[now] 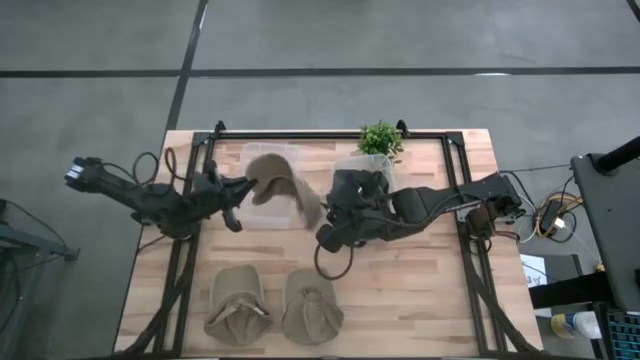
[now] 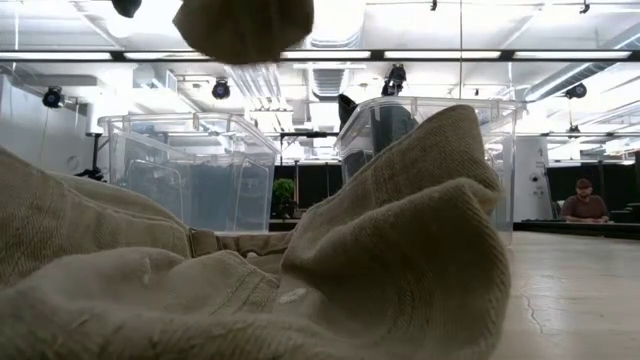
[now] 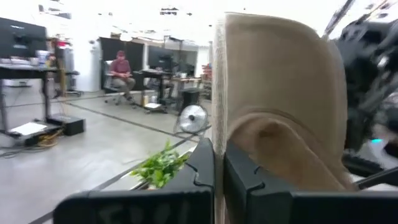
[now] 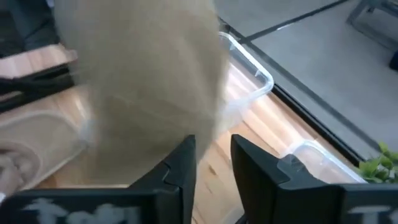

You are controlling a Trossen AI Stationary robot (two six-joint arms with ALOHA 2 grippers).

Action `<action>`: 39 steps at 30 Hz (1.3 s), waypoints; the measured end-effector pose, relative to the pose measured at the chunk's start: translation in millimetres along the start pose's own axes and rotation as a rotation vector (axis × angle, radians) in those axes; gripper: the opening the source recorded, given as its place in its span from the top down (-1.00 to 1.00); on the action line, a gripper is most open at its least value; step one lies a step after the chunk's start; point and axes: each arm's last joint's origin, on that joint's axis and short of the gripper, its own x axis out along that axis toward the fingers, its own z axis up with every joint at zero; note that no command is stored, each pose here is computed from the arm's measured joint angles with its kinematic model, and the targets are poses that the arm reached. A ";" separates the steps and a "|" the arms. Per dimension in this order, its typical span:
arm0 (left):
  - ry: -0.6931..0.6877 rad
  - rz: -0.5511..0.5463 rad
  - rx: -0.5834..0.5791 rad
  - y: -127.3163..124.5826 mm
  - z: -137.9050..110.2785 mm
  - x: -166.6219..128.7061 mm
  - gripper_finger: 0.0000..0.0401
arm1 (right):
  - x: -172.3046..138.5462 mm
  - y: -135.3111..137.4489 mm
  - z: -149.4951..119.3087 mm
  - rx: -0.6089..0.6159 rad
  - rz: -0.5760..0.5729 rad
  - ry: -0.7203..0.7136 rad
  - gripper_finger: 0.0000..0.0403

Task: Pick & Place hat
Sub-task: Put the right brown cap into the left transparent bin

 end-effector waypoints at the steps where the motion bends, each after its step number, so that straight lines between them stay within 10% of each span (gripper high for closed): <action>1: 0.003 -0.002 -0.014 0.8 3.7 -0.9 0.96 | -0.6 0.6 -0.4 -0.015 0.002 0.000 0.48; 18: 0.285 0.295 -0.134 36.6 57.7 -26.3 0.97 | -28.3 41.6 -31.2 -0.155 0.112 0.012 0.28; 39: 0.484 0.487 -0.269 43.4 21.8 -11.9 0.97 | -39.2 71.2 -91.0 -0.232 0.151 0.080 0.34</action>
